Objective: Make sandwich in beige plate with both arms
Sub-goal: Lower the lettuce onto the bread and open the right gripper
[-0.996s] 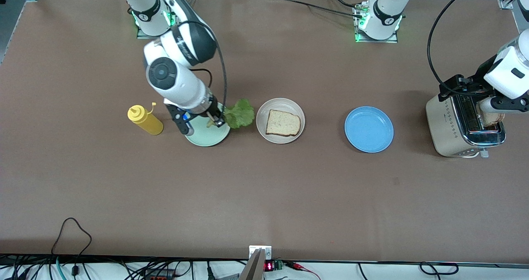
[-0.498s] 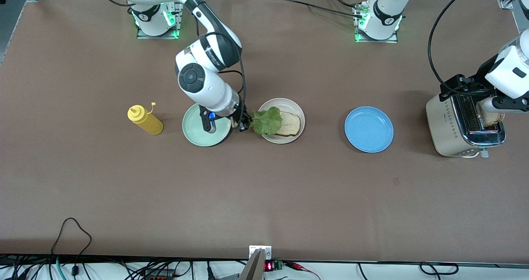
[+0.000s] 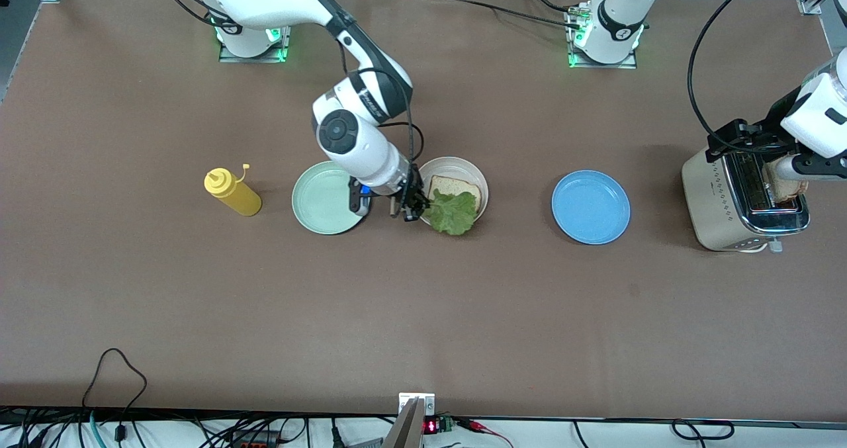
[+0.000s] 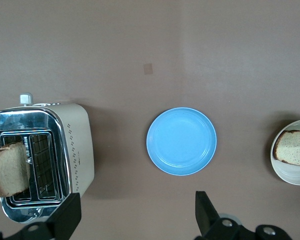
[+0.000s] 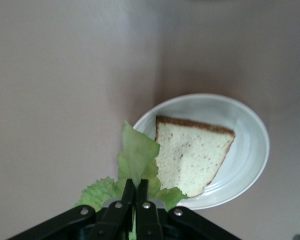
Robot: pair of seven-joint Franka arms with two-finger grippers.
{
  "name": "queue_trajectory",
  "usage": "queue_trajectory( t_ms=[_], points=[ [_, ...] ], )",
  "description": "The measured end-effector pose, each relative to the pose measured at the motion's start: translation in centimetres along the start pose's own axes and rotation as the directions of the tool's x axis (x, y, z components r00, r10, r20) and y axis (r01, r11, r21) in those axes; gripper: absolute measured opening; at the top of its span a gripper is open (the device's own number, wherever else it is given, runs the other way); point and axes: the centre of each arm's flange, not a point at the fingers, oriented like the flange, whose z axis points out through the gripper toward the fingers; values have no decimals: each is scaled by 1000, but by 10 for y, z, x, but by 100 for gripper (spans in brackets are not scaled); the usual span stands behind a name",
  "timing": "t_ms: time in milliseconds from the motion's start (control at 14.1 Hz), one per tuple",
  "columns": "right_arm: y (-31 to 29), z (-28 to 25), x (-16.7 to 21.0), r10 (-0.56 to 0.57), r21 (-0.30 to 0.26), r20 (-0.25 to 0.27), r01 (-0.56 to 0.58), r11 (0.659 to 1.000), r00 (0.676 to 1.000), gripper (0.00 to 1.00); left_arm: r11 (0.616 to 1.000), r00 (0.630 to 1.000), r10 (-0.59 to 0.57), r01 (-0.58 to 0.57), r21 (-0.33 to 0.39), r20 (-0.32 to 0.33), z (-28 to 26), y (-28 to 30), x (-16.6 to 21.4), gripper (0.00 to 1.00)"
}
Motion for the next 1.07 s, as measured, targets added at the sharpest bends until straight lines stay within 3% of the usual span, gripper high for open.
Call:
queue_trajectory(
  t_ms=[285, 1067],
  points=[
    [5, 31, -8, 45, 21, 15, -45, 999, 999, 4, 1000, 1000, -4, 4, 0, 1, 0, -2, 0, 100],
    [29, 68, -5, 43, -9, 6, -43, 999, 999, 11, 1000, 1000, -7, 7, 1, 26, 2, -4, -3, 100]
  ],
)
